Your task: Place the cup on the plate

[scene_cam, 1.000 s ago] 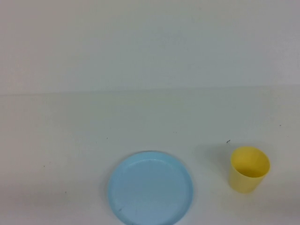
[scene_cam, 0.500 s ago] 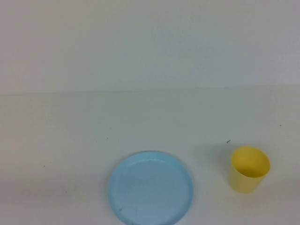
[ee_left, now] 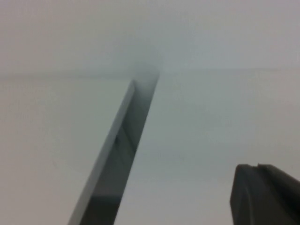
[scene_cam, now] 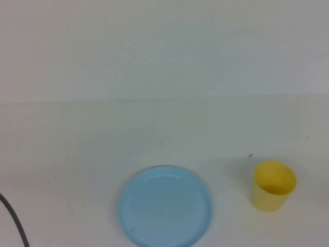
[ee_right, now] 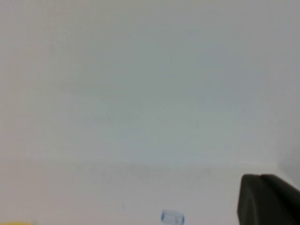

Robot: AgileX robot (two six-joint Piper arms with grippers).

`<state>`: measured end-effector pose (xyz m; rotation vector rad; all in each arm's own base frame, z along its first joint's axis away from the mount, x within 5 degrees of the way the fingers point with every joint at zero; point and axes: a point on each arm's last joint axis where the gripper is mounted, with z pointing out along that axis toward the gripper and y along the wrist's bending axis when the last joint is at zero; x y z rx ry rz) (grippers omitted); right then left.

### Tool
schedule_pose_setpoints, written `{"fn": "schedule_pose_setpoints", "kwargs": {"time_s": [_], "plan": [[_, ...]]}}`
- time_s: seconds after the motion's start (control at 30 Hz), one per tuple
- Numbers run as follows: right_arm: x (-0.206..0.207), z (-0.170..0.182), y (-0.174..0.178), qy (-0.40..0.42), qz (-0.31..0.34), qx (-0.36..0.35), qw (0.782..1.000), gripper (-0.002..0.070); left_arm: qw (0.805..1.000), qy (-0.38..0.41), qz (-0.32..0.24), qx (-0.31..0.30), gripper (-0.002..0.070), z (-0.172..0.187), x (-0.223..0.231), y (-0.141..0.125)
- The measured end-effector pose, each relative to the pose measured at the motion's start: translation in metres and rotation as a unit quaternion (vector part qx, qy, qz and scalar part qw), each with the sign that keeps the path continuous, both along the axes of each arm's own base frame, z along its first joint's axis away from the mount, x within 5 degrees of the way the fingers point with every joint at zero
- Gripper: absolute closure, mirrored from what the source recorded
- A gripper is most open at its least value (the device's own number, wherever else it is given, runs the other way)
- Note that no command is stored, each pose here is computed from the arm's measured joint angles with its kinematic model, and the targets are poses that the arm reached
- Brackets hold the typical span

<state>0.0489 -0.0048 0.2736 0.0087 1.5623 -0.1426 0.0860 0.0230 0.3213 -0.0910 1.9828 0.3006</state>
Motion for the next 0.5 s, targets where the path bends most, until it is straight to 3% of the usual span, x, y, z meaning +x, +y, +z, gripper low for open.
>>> {"fn": "schedule_pose_setpoints", "kwargs": {"time_s": [0.13, 0.27, 0.43, 0.5], "plan": [[0.015, -0.004, -0.002, 0.154, -0.002, -0.003, 0.988, 0.0678, 0.995, 0.028, -0.028, -0.095, 0.0673, 0.001, 0.015, -0.012], [0.032, -0.003, -0.003, 0.277, 0.005, 0.012, 0.961, 0.0678, 0.972, 0.085, -0.183, -0.123, 0.0673, -0.008, 0.030, -0.040], [0.055, 0.011, 0.004, 0.320, 0.052, 0.010, 0.946, 0.0678, 0.941, 0.110, -0.264, -0.181, 0.0662, -0.018, 0.060, -0.057], [0.062, 0.012, 0.007, 0.329, 0.073, 0.016, 0.941, 0.0678, 0.929, 0.110, -0.297, -0.190, 0.0610, -0.022, 0.073, -0.063]]}}
